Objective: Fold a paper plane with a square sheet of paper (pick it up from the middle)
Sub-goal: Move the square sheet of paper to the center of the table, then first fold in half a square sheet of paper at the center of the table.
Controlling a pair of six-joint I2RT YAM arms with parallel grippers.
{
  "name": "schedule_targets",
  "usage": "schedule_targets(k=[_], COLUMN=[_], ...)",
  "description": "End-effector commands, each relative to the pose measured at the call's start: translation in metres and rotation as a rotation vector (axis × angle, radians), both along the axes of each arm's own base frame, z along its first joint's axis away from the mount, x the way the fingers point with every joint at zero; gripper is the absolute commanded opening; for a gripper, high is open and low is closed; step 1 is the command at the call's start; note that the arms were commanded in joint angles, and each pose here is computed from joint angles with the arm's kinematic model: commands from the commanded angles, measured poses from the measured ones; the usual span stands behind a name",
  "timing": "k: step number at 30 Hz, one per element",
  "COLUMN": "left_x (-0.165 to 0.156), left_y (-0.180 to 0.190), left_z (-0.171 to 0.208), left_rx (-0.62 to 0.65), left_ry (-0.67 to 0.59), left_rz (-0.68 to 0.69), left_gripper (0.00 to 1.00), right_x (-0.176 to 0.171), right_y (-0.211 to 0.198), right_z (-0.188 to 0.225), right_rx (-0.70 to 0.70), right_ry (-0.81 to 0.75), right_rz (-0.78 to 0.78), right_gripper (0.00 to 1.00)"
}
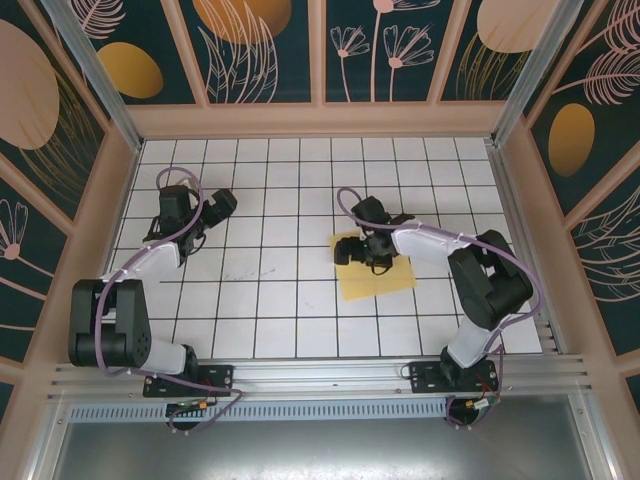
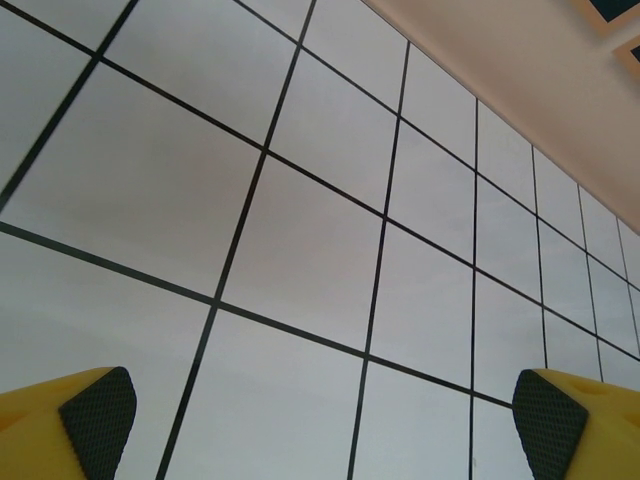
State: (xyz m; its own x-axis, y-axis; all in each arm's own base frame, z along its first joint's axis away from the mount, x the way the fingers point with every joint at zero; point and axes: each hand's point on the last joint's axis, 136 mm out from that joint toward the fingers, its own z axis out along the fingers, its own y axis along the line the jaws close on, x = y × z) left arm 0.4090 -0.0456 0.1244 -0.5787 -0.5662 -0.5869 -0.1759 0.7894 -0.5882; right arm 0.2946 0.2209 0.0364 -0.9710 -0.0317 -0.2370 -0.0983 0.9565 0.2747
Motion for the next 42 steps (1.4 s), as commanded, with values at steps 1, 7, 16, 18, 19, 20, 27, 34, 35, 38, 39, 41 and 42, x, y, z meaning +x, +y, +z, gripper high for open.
schedule_targets(k=[1, 7, 16, 18, 19, 20, 27, 34, 35, 38, 39, 41, 42], left_x=[0.004, 0.001, 0.000, 0.000, 0.000, 0.000, 0.000, -0.001, -0.001, -0.002, -0.002, -0.002, -0.002], left_y=[-0.007, -0.011, -0.014, -0.015, -0.016, -0.016, -0.020, -0.022, -0.023, -0.023, -0.023, -0.023, -0.024], left_z=[0.004, -0.002, -0.009, -0.010, -0.010, -0.011, -0.012, -0.013, -0.013, -0.013, -0.014, -0.014, -0.014], left_rx=[-0.043, -0.048, -0.060, -0.062, -0.063, -0.062, -0.067, -0.066, -0.066, -0.066, -0.067, -0.067, -0.067], left_ry=[-0.021, 0.000, 0.019, 0.020, 0.021, 0.022, 0.027, 0.030, 0.030, 0.032, 0.033, 0.033, 0.033], left_rz=[-0.020, -0.033, -0.038, -0.043, -0.043, -0.044, -0.053, -0.059, -0.061, -0.059, -0.060, -0.059, -0.060], left_gripper=[0.99, 0.99, 0.99, 0.98, 0.98, 0.98, 0.99, 0.99, 0.99, 0.98, 0.99, 0.98, 0.99], right_x=[0.008, 0.012, 0.003, 0.001, -0.001, -0.001, -0.013, -0.017, -0.017, -0.012, -0.012, -0.010, -0.010], right_y=[-0.023, -0.049, -0.036, -0.038, -0.039, -0.040, -0.052, -0.058, -0.058, -0.063, -0.064, -0.066, -0.067], right_z=[0.026, 0.003, -0.010, -0.016, -0.018, -0.021, -0.046, -0.058, -0.058, -0.056, -0.055, -0.055, -0.055], right_rx=[-0.077, -0.187, -0.209, -0.220, -0.225, -0.231, -0.293, -0.308, -0.308, -0.342, -0.348, -0.357, -0.361], right_ry=[-0.023, 0.037, 0.093, 0.107, 0.112, 0.118, 0.180, 0.201, 0.201, 0.181, 0.177, 0.171, 0.172], right_rz=[-0.018, 0.015, 0.084, 0.079, 0.077, 0.075, 0.071, 0.059, 0.057, 0.043, 0.041, 0.036, 0.033], right_gripper=[0.99, 0.99, 0.99, 0.99, 0.98, 0.98, 0.93, 0.85, 0.84, 0.80, 0.79, 0.76, 0.75])
